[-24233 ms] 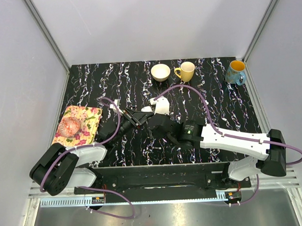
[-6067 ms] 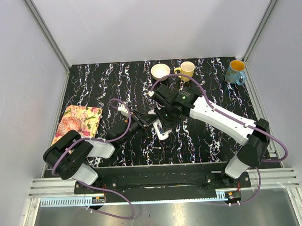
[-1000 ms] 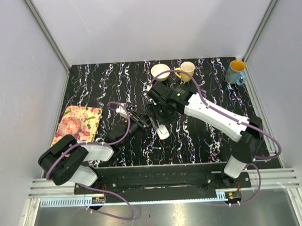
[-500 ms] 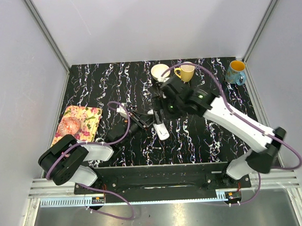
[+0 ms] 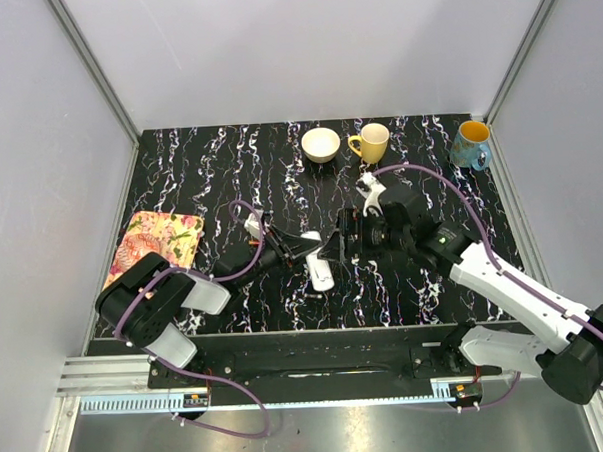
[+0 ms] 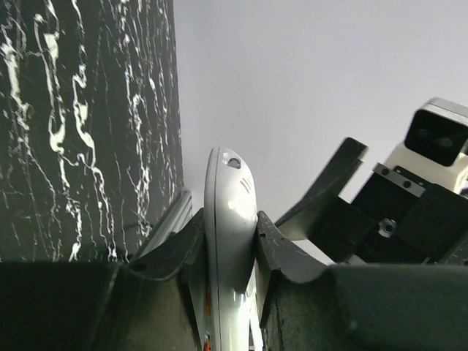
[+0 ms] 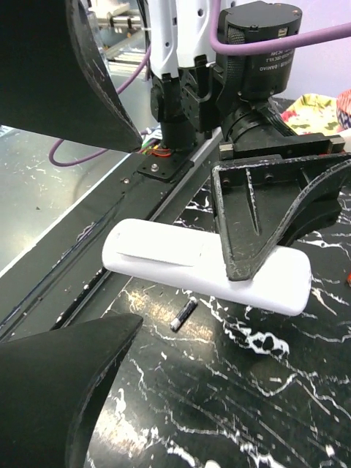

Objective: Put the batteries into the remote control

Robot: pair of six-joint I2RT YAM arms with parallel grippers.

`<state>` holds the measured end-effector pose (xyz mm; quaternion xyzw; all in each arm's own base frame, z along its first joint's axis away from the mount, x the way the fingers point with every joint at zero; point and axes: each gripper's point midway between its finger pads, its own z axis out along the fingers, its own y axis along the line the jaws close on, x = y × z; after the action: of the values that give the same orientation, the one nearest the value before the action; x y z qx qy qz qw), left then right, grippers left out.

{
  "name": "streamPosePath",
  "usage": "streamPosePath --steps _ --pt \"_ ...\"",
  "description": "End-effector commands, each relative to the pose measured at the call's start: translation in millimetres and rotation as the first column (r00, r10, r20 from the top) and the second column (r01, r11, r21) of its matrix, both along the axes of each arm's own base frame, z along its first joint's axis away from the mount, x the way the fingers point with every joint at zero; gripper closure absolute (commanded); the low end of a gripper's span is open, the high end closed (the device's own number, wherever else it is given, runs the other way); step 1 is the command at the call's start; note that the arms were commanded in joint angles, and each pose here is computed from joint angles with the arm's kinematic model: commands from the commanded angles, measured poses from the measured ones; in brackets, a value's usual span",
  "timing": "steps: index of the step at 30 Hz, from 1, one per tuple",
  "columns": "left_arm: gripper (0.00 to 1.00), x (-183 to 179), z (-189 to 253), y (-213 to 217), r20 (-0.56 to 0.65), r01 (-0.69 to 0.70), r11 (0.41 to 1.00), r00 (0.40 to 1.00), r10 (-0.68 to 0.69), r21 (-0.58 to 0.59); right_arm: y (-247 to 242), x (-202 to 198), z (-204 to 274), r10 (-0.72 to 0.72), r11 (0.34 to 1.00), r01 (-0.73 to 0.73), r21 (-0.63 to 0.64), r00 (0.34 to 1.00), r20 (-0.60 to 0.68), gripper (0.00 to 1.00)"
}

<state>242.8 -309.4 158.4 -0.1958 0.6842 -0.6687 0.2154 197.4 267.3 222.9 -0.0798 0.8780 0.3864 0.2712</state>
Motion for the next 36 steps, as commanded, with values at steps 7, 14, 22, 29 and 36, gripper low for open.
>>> streamPosePath --steps 7,14,22,29,36 --pt "1.0 -17 88 -4 0.265 0.121 0.973 0.962 -0.067 -0.194 19 -4 9 0.068 0.973 -0.08 0.214 0.996 0.064 0.03" --pt "1.0 -20 94 1 0.304 0.117 0.968 0.952 -0.046 -0.221 21 -7 2 0.079 0.954 -0.081 0.287 0.997 0.019 0.03" --pt "1.0 -24 106 3 0.339 0.132 0.958 0.94 -0.04 -0.253 28 -12 -2 0.115 0.908 -0.09 0.409 0.993 -0.038 0.08" --pt "1.0 -27 116 5 0.366 0.14 0.954 0.93 -0.034 -0.266 29 -14 -13 0.132 0.897 -0.082 0.434 0.988 -0.086 0.13" --pt "1.0 -30 122 7 0.386 0.146 0.951 0.922 -0.031 -0.273 30 -15 -23 0.144 0.884 -0.069 0.462 0.981 -0.128 0.19"
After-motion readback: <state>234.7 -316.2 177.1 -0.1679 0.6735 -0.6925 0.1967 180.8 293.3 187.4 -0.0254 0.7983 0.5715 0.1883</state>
